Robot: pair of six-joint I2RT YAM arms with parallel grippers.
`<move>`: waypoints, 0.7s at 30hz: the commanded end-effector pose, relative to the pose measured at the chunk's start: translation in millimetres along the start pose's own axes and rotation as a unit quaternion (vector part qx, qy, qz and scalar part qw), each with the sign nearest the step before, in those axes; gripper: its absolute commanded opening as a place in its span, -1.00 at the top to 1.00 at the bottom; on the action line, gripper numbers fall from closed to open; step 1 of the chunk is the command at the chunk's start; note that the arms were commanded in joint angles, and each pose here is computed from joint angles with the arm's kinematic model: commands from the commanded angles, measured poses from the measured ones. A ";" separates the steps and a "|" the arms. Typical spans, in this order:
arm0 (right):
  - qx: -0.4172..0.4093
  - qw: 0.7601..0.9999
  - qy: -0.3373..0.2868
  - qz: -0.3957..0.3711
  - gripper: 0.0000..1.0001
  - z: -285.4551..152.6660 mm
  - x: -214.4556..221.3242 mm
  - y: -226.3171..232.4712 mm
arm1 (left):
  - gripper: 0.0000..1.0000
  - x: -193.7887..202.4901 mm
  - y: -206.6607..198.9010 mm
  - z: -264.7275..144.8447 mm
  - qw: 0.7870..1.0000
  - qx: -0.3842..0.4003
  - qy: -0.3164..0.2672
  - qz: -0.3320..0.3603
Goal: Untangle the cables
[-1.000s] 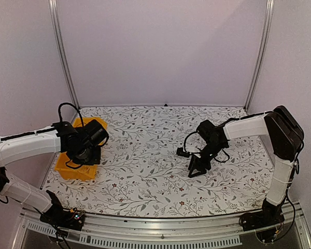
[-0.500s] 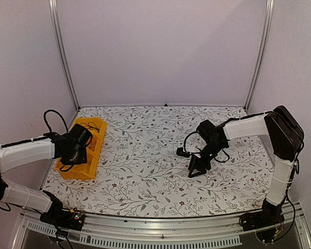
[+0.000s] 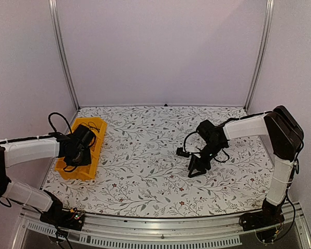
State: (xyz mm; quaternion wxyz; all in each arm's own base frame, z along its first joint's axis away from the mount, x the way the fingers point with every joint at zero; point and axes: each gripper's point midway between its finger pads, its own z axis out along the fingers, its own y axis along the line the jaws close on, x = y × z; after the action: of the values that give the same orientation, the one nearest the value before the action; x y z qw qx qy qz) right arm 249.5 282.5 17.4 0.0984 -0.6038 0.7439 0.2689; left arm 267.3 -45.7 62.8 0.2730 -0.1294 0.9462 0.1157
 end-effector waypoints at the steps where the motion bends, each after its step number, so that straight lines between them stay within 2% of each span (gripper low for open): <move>1: -0.013 0.998 0.050 0.024 -0.04 16.9 25.9 4.9 | 0.45 -17.8 3.1 -31.7 1.000 -0.002 -0.006 -0.022; 4: -0.011 0.999 0.046 0.021 -0.04 12.1 21.2 5.1 | 0.40 -37.0 7.3 -62.0 0.999 0.010 -0.025 -0.044; 7: 0.010 0.999 0.029 0.017 -0.04 -4.3 10.8 -1.3 | 0.34 -62.8 9.6 -93.0 0.995 0.038 -0.068 -0.065; 10: 0.040 0.998 -0.032 0.033 -0.04 -48.9 -9.8 -20.5 | 0.29 -91.9 -5.5 -122.1 0.984 0.107 -0.134 -0.046; 13: 0.073 0.990 -0.098 0.076 -0.04 -103.3 -16.8 -48.5 | 0.24 -110.8 -36.0 -139.2 0.965 0.182 -0.188 -0.015; 16: 0.111 0.979 -0.128 0.115 -0.05 -137.8 -6.6 -70.8 | 0.24 -118.8 -86.4 -152.1 0.935 0.274 -0.223 0.035; 18: 0.131 0.974 -0.132 0.127 -0.07 -144.9 -0.2 -77.0 | 0.23 -117.0 -128.6 -156.3 0.911 0.338 -0.225 0.070; 21: 0.127 0.974 -0.139 0.123 -0.13 -143.0 -0.6 -70.4 | 0.19 -97.2 -187.8 -147.8 0.898 0.375 -0.193 0.127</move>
State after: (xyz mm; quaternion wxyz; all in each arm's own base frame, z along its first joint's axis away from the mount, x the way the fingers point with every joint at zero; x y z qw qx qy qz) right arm 357.5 187.8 113.6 0.2465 -0.4479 0.8249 0.2413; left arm 321.5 -160.7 217.1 0.4624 0.0091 0.8800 -0.1078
